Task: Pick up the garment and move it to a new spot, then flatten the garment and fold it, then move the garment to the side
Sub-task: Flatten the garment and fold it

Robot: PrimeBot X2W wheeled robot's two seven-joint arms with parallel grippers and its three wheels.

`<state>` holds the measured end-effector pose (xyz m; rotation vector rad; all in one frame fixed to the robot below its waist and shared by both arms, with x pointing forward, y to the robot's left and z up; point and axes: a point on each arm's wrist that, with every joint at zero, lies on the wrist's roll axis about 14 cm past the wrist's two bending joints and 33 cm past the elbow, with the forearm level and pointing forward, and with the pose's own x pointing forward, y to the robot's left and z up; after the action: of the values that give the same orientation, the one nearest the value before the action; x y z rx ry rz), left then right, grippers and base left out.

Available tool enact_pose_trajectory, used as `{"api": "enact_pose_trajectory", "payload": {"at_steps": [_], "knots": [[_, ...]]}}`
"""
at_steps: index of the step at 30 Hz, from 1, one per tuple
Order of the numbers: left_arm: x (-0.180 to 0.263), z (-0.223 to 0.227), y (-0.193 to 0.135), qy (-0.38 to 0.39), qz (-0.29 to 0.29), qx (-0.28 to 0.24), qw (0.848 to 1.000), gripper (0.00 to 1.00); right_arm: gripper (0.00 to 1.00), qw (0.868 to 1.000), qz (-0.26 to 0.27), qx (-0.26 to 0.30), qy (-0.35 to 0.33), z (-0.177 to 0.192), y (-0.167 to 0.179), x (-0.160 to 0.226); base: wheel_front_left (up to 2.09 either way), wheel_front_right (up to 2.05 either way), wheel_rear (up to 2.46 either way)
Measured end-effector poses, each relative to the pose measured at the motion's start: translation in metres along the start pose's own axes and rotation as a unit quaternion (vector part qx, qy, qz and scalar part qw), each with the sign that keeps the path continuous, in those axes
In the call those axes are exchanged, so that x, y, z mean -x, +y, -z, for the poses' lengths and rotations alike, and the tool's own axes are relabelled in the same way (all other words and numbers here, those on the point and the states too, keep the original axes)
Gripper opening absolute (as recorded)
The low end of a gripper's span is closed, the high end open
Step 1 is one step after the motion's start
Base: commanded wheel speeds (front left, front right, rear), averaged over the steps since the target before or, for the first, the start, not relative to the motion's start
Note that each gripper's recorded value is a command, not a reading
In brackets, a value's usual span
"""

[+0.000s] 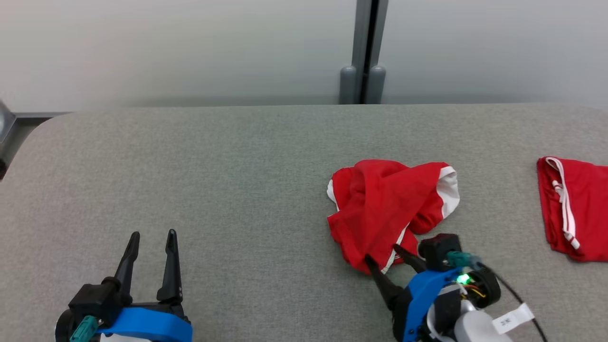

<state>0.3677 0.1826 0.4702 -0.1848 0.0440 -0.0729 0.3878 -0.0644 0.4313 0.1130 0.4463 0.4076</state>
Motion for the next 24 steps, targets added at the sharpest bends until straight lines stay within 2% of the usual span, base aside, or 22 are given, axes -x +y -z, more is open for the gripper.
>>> {"api": "enact_pose_trajectory", "payload": {"at_steps": [4,7,10,14,20,24], "knots": [[0.001,0.002,0.004,0.003,-0.006,0.000,1.000,1.00,1.00,0.998,-0.021,0.063,0.008,0.006,0.014,-0.013,0.00,0.00,0.00],[0.003,0.001,0.008,0.003,-0.012,0.001,1.000,1.00,1.00,0.997,-0.008,0.072,-0.001,0.005,0.005,-0.017,0.00,0.00,0.00],[0.007,0.002,0.012,0.003,-0.019,0.001,1.000,1.00,1.00,0.998,0.007,0.049,-0.025,-0.002,-0.006,-0.019,0.00,0.00,0.00],[0.011,0.001,0.017,0.002,-0.026,0.000,1.000,1.00,1.00,0.998,0.028,-0.008,-0.054,-0.012,-0.023,-0.019,0.00,0.00,0.00],[0.014,-0.001,0.019,0.000,-0.028,-0.003,1.000,1.00,1.00,0.995,0.060,-0.037,-0.071,-0.021,-0.045,-0.017,0.00,0.00,0.00],[0.014,-0.001,0.020,0.001,-0.028,-0.005,1.000,1.00,1.00,0.994,0.061,-0.060,-0.064,-0.020,-0.048,-0.022,0.00,0.00,0.00]]}}
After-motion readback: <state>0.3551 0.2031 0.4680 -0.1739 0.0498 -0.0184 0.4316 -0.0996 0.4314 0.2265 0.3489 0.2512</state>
